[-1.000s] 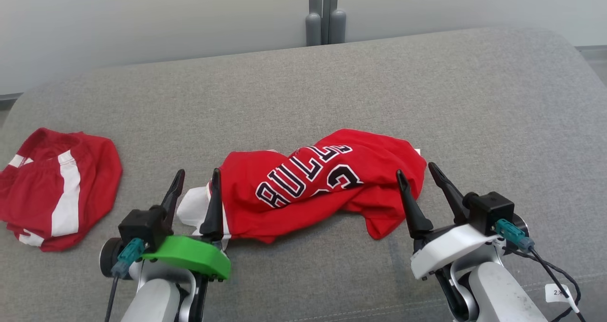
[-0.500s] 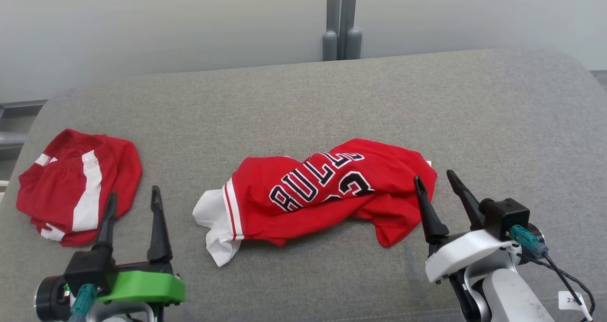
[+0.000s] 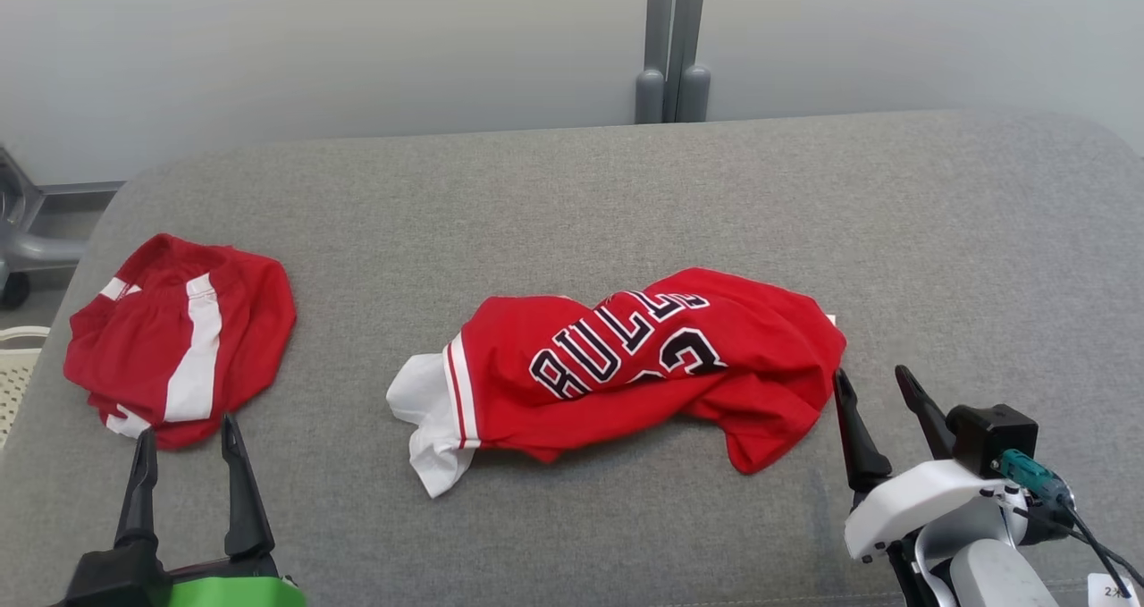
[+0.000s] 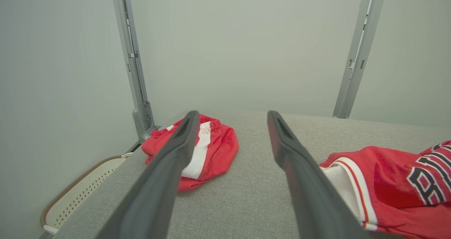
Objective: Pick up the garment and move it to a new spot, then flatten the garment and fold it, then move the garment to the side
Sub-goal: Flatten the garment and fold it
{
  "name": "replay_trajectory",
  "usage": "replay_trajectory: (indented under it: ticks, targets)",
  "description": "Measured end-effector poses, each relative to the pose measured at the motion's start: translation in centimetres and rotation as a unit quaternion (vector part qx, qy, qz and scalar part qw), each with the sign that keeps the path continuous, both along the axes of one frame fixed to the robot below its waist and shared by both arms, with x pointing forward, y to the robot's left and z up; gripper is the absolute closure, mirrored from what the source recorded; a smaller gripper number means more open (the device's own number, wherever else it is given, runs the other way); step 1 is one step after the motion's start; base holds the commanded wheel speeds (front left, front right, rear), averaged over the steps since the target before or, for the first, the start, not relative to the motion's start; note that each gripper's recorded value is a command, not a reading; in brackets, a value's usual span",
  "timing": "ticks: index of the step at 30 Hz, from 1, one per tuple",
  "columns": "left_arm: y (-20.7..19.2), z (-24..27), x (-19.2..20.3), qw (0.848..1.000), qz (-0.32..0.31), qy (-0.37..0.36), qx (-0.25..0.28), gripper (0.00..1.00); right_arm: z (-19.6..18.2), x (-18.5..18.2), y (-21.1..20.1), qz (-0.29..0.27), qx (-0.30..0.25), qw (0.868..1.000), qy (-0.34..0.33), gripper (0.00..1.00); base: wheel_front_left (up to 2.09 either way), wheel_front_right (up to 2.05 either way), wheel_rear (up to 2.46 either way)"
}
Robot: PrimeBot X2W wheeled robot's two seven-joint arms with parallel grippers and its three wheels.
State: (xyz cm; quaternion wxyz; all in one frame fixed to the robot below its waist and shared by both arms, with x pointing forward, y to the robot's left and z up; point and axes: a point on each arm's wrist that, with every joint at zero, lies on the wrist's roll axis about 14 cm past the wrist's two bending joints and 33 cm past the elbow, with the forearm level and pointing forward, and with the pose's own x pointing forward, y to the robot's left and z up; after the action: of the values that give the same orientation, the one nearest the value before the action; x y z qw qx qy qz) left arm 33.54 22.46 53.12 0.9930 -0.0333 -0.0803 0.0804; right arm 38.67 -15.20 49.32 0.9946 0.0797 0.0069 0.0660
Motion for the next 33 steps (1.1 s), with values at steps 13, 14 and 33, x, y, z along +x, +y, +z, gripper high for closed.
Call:
replay_trajectory:
  ticks: [13,14,33]
  targets:
    - [-0.8,-0.7,0.3,1.000,-0.010,0.008,-0.013,0.00,-1.9,2.7,0.0,0.003,-0.011,0.999,0.050,0.00,0.00,0.00,0.00]
    - [-0.8,-0.6,0.5,1.000,-0.012,0.007,-0.014,0.00,-2.2,3.0,0.0,0.005,-0.018,0.998,0.060,0.00,0.00,0.00,0.00]
    - [0.5,-1.8,0.8,0.999,0.010,0.026,-0.019,0.00,-10.5,6.4,1.3,0.018,-0.013,0.976,0.217,0.00,0.00,0.00,0.00]
